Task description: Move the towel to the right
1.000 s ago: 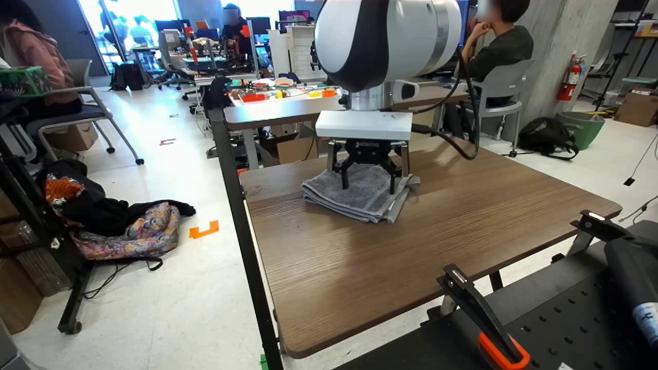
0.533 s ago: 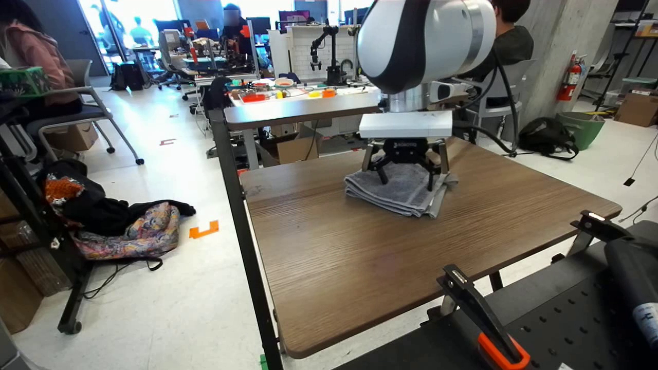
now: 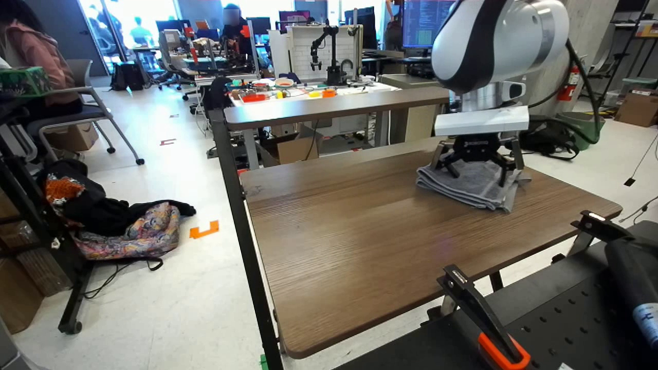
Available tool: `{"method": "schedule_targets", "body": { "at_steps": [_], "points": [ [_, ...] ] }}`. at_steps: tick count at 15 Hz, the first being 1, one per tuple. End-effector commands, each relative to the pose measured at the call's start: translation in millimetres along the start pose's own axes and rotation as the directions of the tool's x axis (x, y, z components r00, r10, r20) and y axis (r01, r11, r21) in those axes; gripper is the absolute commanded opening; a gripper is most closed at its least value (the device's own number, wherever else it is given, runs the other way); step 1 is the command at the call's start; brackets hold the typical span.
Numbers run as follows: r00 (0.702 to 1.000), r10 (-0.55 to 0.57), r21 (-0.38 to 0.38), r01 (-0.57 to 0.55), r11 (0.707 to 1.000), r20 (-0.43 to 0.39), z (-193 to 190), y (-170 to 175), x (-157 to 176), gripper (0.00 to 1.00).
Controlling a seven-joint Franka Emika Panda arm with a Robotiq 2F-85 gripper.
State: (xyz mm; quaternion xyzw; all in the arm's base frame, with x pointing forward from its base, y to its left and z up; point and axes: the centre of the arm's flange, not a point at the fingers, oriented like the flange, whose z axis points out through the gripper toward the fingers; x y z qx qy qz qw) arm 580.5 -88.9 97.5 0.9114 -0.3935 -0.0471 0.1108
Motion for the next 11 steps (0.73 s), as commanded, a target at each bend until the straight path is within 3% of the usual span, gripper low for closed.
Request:
{"method": "schedule_targets", "body": {
  "at_steps": [1,5,9,10,11],
  "points": [
    [0.998,0.045,-0.033,-0.044,0.999,0.049,-2.1,34.2,17.8,1.0],
    [0.99,0.052,-0.014,-0.051,0.999,0.13,-30.6,35.0,12.7,1.0],
    [0.988,-0.027,0.109,0.01,0.994,0.152,-101.3,22.6,-22.2,1.0],
    [0.992,0.02,0.056,-0.027,0.998,0.121,-62.3,14.1,1.3,1.0],
    [0.993,0.011,0.075,-0.019,0.997,0.114,-76.3,10.8,-2.8,1.0]
  ]
}}
